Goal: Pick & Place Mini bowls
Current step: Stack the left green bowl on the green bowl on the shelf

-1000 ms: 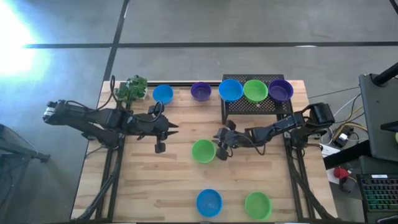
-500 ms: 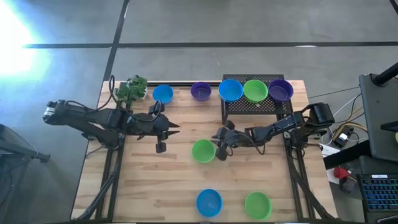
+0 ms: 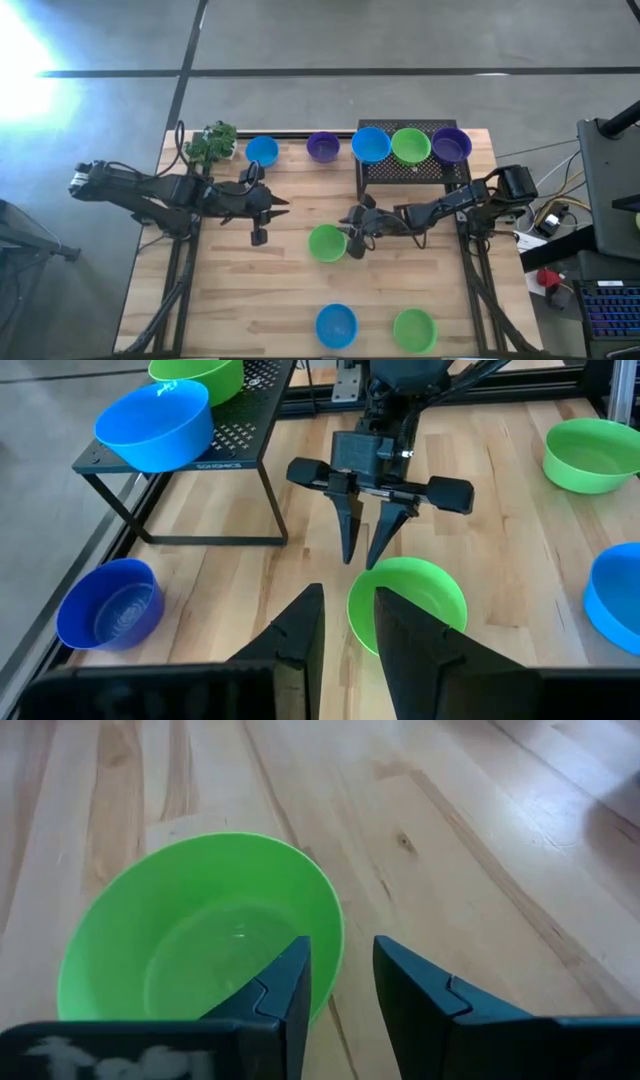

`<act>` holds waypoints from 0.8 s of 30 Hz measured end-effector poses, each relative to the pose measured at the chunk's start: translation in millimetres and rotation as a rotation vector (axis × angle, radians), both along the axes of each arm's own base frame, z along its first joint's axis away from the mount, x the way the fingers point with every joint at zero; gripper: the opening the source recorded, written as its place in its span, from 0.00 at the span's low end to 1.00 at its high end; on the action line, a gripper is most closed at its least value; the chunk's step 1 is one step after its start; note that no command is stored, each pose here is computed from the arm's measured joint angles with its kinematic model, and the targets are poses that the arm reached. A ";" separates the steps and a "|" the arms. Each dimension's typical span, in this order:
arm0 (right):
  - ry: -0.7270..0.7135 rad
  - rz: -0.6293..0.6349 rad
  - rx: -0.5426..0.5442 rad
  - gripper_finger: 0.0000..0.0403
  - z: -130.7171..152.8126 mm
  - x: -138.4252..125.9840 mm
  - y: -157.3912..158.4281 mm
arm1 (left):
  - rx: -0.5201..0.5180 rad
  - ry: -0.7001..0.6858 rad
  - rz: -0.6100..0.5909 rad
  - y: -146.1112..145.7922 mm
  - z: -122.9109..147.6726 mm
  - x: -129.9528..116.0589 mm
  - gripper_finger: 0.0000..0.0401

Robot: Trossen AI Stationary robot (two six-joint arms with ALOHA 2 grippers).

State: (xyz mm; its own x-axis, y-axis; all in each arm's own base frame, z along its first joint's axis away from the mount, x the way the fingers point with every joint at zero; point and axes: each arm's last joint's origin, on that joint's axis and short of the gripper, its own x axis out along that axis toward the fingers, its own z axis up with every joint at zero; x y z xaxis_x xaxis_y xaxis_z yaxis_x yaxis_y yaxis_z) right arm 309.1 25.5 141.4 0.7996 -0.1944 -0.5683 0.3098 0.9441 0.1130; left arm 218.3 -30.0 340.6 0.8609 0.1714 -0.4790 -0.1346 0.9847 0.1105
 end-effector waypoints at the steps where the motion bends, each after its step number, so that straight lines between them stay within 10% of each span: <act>1: 0.000 0.000 0.001 0.26 -0.4 0.2 0.0 | 0.000 0.000 0.000 0.0 0.0 0.0 0.21; 24: -0.007 0.075 -0.018 0.24 -14.3 26.7 4.3 | 0.000 0.004 -0.001 -0.2 -0.5 -0.1 0.21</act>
State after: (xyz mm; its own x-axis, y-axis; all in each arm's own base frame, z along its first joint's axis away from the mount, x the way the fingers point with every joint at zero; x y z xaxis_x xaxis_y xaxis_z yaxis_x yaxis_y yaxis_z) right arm 335.9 29.9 127.1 0.8165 -0.1439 -0.5592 0.2372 0.9666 0.0975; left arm 218.2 -30.2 340.1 0.8591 0.1706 -0.4825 -0.1329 0.9848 0.1115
